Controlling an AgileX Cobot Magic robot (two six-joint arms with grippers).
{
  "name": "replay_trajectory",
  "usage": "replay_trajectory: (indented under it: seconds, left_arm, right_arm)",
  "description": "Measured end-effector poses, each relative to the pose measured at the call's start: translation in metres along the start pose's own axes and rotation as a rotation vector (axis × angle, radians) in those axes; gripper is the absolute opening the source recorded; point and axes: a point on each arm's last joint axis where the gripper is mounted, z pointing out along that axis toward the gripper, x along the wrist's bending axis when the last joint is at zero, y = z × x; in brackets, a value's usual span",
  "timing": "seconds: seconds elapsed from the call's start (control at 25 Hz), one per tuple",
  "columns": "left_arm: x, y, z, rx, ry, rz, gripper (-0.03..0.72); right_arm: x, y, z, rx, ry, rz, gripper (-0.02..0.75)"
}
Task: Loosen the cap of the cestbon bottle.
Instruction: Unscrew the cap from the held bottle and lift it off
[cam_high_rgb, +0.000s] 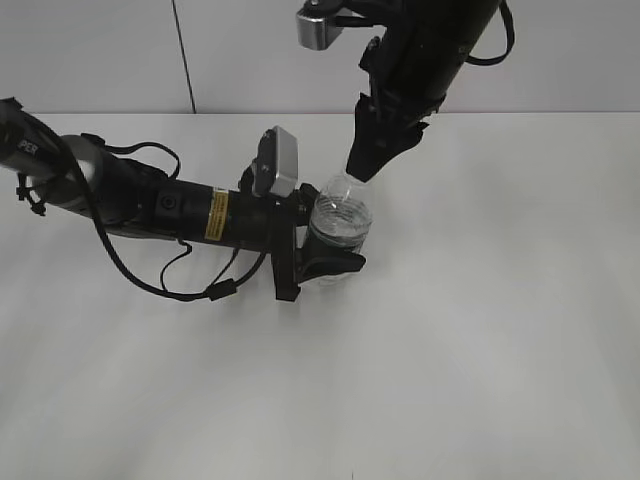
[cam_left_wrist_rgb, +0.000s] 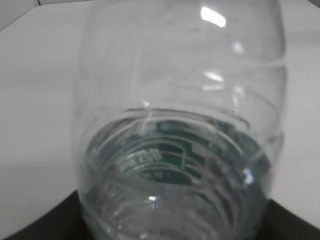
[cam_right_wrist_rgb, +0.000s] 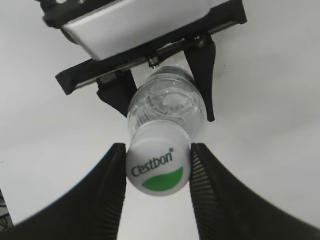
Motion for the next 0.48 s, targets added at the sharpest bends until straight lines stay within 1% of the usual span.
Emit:
replay_trajectory:
  seconds: [0.48]
  left_arm:
    - [-0.0019, 0.0000, -0.0009, -0.017, -0.025, 0.004, 0.411]
  right_arm:
    - [0.0012, -0.0005, -0.0011, 0.005, 0.011, -0.368, 0.298]
